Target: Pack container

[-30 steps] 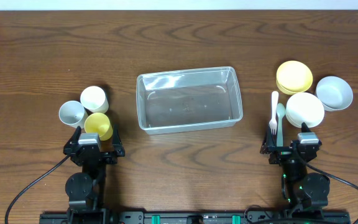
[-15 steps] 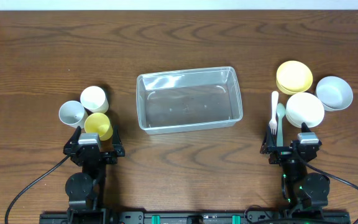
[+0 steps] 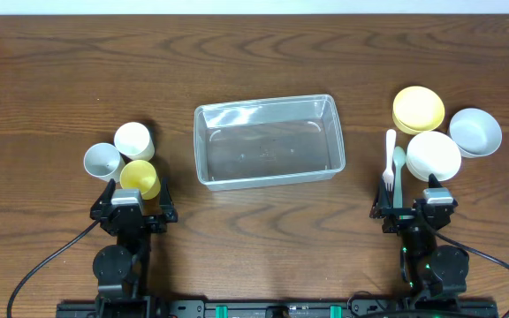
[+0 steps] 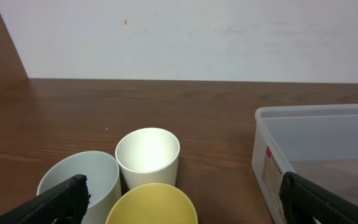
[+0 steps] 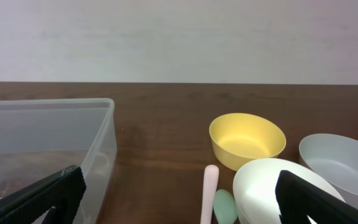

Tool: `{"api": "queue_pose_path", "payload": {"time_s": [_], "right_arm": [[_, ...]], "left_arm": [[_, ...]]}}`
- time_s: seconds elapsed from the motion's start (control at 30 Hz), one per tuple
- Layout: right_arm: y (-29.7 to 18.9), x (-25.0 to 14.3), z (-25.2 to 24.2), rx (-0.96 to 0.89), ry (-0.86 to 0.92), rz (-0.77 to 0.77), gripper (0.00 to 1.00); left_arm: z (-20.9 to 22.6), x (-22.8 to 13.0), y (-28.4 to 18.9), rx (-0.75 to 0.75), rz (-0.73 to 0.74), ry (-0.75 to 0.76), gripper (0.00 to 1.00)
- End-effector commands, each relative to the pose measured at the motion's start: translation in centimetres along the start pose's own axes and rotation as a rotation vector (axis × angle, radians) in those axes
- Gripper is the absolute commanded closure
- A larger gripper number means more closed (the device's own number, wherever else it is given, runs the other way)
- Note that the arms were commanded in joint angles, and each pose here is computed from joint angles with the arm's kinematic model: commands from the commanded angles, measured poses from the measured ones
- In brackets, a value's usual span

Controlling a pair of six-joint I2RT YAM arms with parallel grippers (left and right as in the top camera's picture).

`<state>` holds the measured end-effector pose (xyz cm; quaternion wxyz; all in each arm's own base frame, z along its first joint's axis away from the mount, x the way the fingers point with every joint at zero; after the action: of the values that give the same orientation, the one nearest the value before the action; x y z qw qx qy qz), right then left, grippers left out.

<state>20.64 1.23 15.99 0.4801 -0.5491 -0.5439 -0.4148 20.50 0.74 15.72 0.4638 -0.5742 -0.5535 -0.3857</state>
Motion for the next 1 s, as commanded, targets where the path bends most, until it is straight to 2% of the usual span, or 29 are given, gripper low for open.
{"api": "queue_pose_path", "payload": {"time_s": [0.0,0.3,0.57,0.83,0.97], "right_arm": [[0.0,-0.1,0.2,0.008,-0.013,0.001,0.01],[0.0,0.6,0.1,0.002,-0.011,-0.03,0.01],[0.0,-0.1,0.5,0.033,0.028,0.001,0.01],[0.4,-0.9,0.7,0.041,0.117,0.073,0.01],[0.6,0.8,0.4,0.048,0.152,0.127,0.01]], "left_arm": [[0.7,-1.3,0.1,0.037,0.04,0.0,0.02],[0.7,-1.3,0.1,0.037,0.04,0.0,0.02],[0.7,-1.3,0.1,0.037,0.04,-0.001,0.02],[0.6,-0.7,0.0,0.049,0.067,-0.166,0.02],[-0.8,1.7,-0.4,0.02,0.128,-0.186,0.02]]}}
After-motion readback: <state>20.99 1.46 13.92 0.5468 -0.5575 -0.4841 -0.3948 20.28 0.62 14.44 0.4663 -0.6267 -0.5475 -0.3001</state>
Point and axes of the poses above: each gripper's point midway between its finger pads, its own y axis out along the fingers, its own z axis along the line the jaws close on, x = y × z, the point moved 4 cm from there along -y, back along the fingers, and after that the axes turned 15 degrees about -y, right-handed, at the moved point
